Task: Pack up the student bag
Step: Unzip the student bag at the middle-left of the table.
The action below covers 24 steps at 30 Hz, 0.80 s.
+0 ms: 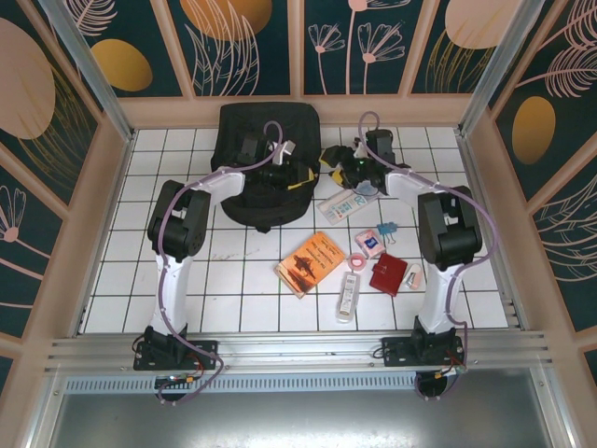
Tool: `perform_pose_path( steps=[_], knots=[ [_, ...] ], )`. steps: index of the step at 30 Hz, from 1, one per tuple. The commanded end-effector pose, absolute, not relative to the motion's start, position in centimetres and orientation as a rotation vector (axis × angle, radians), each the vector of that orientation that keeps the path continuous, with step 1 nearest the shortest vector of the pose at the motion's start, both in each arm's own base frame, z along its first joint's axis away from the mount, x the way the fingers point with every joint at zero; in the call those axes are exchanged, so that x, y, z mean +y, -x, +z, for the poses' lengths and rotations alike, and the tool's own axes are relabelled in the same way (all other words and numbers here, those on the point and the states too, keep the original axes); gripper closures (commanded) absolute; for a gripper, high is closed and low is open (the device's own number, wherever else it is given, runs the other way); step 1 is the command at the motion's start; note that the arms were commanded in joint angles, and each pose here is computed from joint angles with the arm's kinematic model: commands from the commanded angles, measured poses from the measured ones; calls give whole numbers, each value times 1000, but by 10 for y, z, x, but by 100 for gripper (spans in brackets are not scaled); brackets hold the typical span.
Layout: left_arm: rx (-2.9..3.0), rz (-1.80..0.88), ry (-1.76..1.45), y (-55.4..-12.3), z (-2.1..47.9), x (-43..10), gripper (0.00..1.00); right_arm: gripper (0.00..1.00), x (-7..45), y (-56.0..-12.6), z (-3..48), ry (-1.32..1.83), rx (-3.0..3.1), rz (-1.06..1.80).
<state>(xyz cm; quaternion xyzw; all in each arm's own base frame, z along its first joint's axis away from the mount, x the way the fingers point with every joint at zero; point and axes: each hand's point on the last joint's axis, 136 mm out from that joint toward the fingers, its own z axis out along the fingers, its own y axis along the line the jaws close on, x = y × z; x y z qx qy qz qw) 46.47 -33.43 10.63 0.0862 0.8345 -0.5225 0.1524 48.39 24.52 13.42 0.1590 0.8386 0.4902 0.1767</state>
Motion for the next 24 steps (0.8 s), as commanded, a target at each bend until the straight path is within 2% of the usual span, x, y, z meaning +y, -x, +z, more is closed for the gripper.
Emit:
perform_pose_path(
  steps=[1, 8, 13, 24],
  knots=[
    [2363, -1544, -273, -456, 126, -335, 49, 38, 260, -491, 139, -424, 2372, 1427],
    [2346, -1532, -282, -453, 137, -333, 50, 39, 252, -491, 116, -454, 2407, 1326],
    [2341, -1534, -285, -450, 143, -332, 50, 41, 263, -483, 102, -429, 2428, 1367],
    [2397, -1423, -283, -447, 138, -323, 50, 80, 283, -470, 94, -389, 2418, 1434]
  ],
)
